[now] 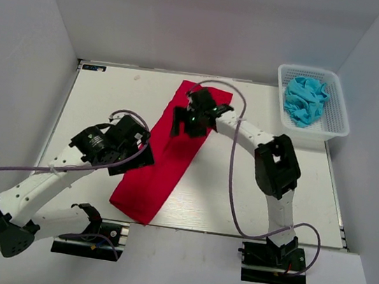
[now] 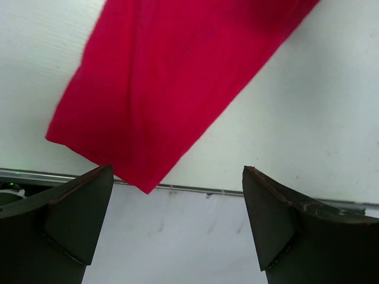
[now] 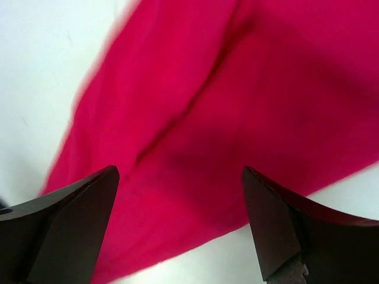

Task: Fold and stack the t-shirts
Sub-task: Rotate the tshirt 90 degrees, then grab the bottom of the folded rectangular tshirt with both arms, then fold the folded rectangular tshirt in 1/3 of the way

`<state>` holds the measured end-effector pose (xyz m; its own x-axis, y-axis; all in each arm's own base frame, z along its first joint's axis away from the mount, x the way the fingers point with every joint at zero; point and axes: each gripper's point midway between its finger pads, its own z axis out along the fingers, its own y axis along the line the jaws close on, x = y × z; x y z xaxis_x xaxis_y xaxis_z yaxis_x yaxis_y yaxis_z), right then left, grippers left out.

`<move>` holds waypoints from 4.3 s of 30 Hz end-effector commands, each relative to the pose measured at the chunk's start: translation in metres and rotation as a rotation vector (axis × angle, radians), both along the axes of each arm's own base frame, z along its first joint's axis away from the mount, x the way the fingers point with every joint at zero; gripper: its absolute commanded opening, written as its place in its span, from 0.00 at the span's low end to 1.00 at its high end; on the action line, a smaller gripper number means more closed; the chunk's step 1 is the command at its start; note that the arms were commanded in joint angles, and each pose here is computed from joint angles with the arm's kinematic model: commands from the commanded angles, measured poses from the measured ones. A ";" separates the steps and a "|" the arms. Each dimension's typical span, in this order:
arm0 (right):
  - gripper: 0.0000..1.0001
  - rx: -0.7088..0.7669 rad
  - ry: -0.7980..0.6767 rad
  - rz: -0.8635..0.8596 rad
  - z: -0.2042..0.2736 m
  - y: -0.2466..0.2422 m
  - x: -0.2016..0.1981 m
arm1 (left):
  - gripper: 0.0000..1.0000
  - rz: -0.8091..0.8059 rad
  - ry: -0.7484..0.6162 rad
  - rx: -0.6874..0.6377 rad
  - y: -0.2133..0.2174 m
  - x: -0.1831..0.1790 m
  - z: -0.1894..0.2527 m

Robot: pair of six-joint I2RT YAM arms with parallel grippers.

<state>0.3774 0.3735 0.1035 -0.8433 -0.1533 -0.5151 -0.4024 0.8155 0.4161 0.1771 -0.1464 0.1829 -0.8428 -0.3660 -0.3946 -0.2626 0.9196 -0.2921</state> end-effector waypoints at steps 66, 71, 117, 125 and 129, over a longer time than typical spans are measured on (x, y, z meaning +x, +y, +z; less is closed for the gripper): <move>0.00 -0.010 0.642 -0.283 -0.089 -0.194 -0.308 | 0.00 -0.568 0.317 -0.055 -0.155 -0.087 -0.160; 0.00 0.050 0.653 -0.248 -0.082 -0.190 -0.321 | 0.00 -0.575 0.368 -0.075 -0.149 -0.113 -0.153; 0.00 -0.126 0.036 -0.490 0.051 -0.158 -0.039 | 0.00 -0.178 -0.139 0.033 -0.140 0.175 -0.037; 0.00 -0.126 0.104 -0.497 0.027 -0.158 -0.004 | 0.00 -0.209 -0.070 -0.034 -0.147 0.211 -0.062; 0.00 -0.128 0.150 -0.480 0.015 -0.154 0.008 | 0.00 -0.197 -0.057 -0.041 -0.142 0.226 -0.069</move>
